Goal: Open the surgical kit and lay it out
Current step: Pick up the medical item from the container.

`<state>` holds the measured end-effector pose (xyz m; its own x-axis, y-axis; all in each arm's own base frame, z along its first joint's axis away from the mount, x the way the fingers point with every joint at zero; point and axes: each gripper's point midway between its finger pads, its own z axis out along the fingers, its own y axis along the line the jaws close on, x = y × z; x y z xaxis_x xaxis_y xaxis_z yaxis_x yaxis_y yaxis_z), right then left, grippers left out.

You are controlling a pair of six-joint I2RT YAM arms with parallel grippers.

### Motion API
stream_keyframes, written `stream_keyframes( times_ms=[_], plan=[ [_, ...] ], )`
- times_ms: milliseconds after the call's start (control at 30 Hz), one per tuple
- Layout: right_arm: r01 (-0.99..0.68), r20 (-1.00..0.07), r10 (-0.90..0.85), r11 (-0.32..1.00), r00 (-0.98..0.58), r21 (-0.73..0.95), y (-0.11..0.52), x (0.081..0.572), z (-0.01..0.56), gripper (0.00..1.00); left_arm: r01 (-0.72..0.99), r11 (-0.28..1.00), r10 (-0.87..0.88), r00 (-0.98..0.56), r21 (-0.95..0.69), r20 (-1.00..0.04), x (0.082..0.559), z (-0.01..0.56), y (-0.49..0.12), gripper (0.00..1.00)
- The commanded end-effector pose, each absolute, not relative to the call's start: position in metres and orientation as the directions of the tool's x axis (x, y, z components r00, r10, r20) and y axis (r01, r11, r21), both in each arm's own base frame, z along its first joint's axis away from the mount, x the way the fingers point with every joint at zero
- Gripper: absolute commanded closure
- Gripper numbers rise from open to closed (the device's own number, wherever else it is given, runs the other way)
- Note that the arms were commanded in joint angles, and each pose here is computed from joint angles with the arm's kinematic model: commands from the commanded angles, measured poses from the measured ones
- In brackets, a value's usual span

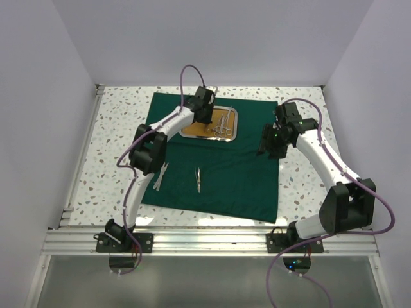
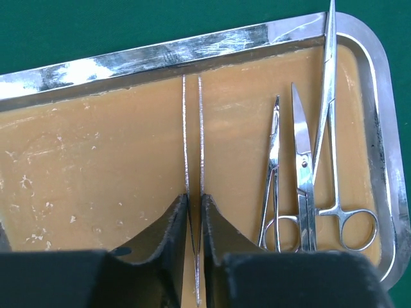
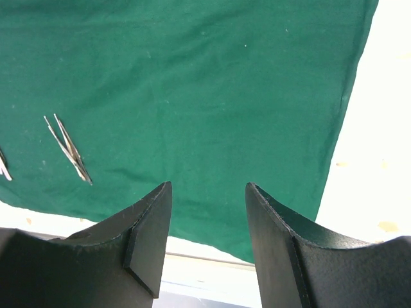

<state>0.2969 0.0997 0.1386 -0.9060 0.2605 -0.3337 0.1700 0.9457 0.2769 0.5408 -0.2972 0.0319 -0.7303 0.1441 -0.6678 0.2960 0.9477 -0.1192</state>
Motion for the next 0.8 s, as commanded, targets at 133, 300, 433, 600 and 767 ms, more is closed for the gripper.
stream_keyframes(
  times_ms=[133, 300, 433, 600, 767],
  plan=[
    [0.144, -0.357, 0.229, 0.958, -0.906, 0.248, 0.095, 0.3, 0.146, 0.47, 0.393, 0.919, 0.31, -0.714, 0.007, -0.628, 0.519, 0.001, -0.312, 0.87],
    [0.136, -0.358, 0.224, 0.957, -0.906, 0.255, 0.096, 0.3, 0.145, 0.47, 0.407, 0.911, 0.366, -0.717, 0.069, -0.594, 0.505, -0.011, -0.317, 0.82],
    [0.132, -0.361, 0.223, 0.957, -0.906, 0.259, 0.096, 0.297, 0.147, 0.47, 0.362, 0.924, 0.365, -0.739, 0.123, -0.565, 0.504, -0.015, -0.302, 1.0],
    [0.121, -0.369, 0.221, 0.954, -0.903, 0.274, 0.098, 0.296, 0.15, 0.47, 0.31, 0.943, 0.311, -0.689, 0.122, -0.655, 0.515, 0.041, -0.302, 1.0],
    [0.101, -0.38, 0.22, 0.945, -0.898, 0.31, 0.104, 0.298, 0.155, 0.47, 0.256, 0.963, 0.226, -0.608, 0.082, -0.761, 0.52, 0.135, -0.299, 1.0]
  ],
)
